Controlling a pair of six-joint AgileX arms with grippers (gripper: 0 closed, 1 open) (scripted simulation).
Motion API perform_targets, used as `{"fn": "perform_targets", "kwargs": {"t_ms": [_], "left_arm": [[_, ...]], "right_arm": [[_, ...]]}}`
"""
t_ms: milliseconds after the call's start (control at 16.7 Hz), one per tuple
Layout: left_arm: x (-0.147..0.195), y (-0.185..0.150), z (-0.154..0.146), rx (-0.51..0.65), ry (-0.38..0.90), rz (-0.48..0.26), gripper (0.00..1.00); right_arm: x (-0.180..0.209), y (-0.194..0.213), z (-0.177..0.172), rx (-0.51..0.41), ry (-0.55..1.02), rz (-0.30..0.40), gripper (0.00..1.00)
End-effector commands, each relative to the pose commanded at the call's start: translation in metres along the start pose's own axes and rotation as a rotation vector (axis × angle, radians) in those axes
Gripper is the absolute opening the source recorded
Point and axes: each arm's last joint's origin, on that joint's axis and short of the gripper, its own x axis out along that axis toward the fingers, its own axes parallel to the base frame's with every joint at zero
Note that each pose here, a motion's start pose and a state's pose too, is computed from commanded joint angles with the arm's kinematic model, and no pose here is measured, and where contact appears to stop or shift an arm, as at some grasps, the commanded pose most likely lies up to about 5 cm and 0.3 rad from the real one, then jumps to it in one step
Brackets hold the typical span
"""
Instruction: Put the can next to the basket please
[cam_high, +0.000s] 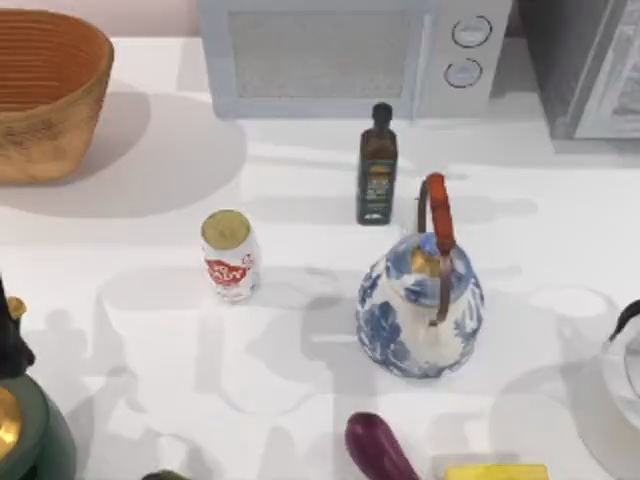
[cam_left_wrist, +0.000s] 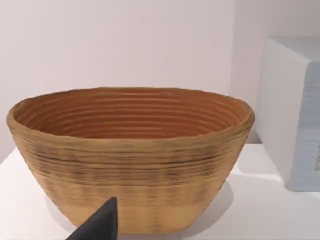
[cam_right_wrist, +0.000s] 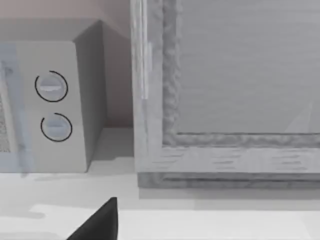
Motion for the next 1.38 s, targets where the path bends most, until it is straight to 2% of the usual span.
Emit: {"fn": "perform_targets", "kwargs": {"t_ms": [60, 240, 540, 780, 1020, 1380], "left_arm": [[-0.002, 0.0, 0.008, 0.0, -0.031, 0.002, 1.0], [-0.002, 0.0, 0.013, 0.005, -0.013, -0.003, 1.0], [0.006, -0.004, 0.047, 0.05, 0.166, -0.04, 1.0], [0.033, -0.013, 0.079, 0.126, 0.444, -0.109, 1.0], [0.084, -0.033, 0.101, 0.238, 0.782, -0.221, 1.0], [0.175, -0.089, 0.095, 0.431, 1.23, -0.417, 1.0]], "right_arm": [[0.0, 0.0, 0.0, 0.0, 0.0, 0.0, 1.0], [0.0, 0.0, 0.0, 0.0, 0.0, 0.0, 1.0], [0.0, 0.0, 0.0, 0.0, 0.0, 0.0, 1.0], [0.0, 0.0, 0.0, 0.0, 0.0, 0.0, 1.0], [0.0, 0.0, 0.0, 0.0, 0.0, 0.0, 1.0], [0.0, 0.0, 0.0, 0.0, 0.0, 0.0, 1.0]]}}
